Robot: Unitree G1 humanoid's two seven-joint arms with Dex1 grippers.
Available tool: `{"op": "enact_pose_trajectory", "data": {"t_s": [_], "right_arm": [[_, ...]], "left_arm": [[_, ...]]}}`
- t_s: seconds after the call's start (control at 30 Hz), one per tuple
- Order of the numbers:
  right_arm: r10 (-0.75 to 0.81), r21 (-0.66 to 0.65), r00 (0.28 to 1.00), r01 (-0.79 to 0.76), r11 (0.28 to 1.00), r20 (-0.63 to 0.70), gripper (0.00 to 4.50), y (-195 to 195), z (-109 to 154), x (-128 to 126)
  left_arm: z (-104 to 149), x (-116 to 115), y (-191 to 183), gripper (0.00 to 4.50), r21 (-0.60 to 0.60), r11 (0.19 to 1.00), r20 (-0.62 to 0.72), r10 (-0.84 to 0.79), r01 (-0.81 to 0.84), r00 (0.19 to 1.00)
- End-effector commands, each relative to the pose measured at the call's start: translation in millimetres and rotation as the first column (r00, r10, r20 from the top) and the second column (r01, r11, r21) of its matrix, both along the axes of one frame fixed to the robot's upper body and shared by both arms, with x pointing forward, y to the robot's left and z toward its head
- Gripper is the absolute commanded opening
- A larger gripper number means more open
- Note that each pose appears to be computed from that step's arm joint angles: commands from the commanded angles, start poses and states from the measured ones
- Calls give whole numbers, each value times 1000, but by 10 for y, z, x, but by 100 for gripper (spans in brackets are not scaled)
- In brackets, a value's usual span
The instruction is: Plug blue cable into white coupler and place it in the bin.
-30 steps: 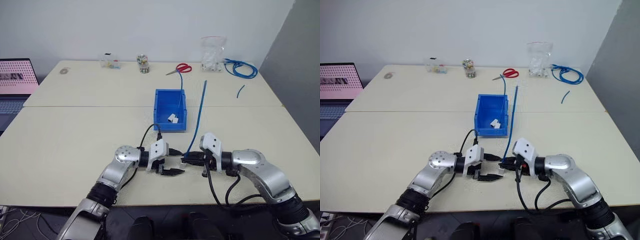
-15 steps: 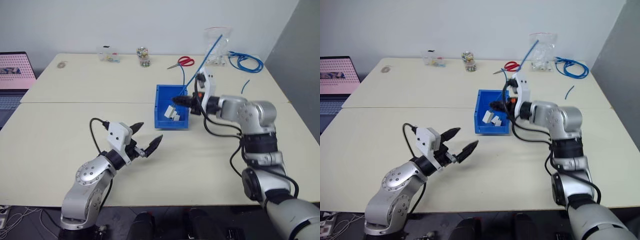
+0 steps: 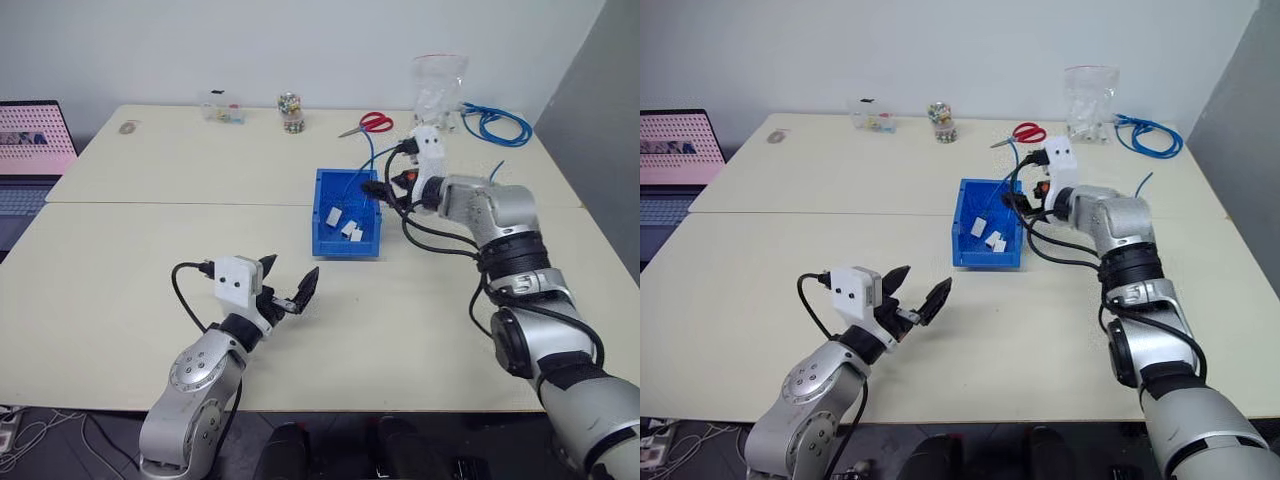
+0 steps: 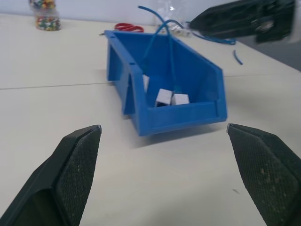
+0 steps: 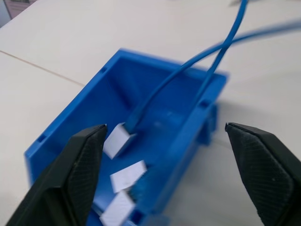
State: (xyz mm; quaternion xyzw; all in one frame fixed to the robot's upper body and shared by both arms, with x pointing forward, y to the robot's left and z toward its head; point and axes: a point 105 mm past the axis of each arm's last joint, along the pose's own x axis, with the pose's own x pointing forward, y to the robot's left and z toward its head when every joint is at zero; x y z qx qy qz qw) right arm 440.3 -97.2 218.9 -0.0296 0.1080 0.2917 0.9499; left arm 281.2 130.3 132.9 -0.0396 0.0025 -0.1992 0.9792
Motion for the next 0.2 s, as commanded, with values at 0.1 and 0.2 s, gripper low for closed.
{"op": "enact_pose_trajectory", "data": {"t_s": [0.1,0.2], "right_arm": [[-120,-99,931,163,982,344,431,-396,143,-376],[-205,-207,864,329,921,459,431,-632,-143,-617]], "left_arm": [[6,165,184,450,31,995,4,98,-98,995],[-9,269,328,450,28,985,2,170,-170,985]]}}
